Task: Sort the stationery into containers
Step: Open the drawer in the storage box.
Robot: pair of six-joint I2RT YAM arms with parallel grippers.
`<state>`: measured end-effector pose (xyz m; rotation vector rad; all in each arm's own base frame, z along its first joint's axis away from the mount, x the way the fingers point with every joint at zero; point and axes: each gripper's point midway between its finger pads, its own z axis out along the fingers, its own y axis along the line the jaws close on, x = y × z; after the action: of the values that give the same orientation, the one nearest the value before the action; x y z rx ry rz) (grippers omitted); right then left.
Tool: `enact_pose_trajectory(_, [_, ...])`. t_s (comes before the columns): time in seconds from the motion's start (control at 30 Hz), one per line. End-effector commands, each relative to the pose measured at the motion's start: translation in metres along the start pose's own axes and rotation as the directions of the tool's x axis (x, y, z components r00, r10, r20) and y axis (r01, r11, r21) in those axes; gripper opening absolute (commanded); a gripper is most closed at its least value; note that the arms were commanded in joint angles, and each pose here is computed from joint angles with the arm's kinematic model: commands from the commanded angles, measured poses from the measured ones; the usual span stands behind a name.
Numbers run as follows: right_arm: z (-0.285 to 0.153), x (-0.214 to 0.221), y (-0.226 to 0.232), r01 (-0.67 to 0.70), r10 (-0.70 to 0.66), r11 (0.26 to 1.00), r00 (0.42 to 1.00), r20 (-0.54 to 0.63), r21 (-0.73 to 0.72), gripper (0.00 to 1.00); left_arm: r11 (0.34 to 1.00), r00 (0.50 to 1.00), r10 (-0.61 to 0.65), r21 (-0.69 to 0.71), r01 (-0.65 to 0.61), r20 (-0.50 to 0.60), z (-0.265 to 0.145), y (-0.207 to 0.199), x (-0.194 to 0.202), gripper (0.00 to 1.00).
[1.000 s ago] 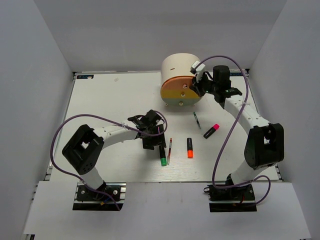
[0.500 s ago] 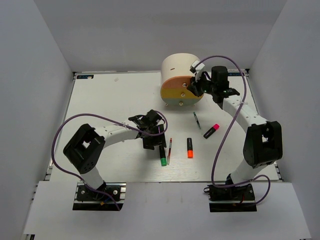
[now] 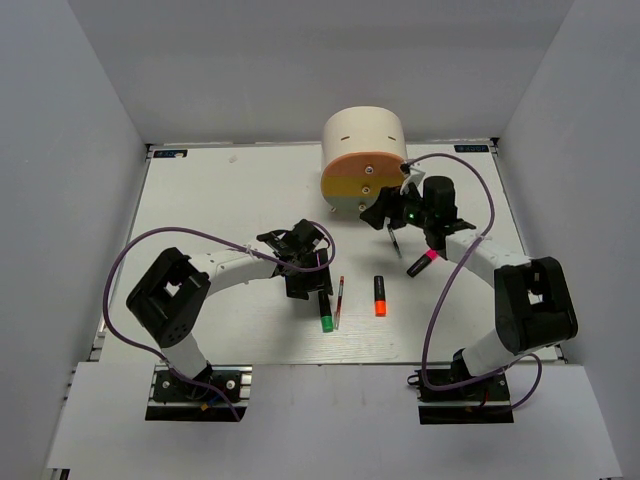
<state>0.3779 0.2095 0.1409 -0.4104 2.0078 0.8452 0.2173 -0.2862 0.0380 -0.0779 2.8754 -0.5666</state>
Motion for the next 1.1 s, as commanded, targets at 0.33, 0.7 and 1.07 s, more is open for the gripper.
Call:
enact_pose_trajectory(0.33, [0.028, -0.057, -0.020, -0.452, 0.415, 0.886, 0.873, 0.256, 0.102, 0.60, 1.000, 0.999, 0.003, 0.008, -0.003, 0.032, -0.008, -0.005, -0.006, 0.75])
enact_pose_trajectory(0.7, [0.046, -0.070, -0.017, -0.505, 0.470, 0.861, 0.832, 0.295, 0.052, 0.56, 1.000, 1.000, -0.007, -0.008, 0.007, 0.023, -0.005, -0.001, -0.008, 0.75])
enact_pose_trajectory(1.07, [0.057, -0.075, -0.024, -0.556, 0.513, 0.830, 0.791, 0.332, 0.043, 0.55, 1.000, 1.000, 0.002, -0.008, -0.002, 0.023, -0.004, -0.002, -0.009, 0.75])
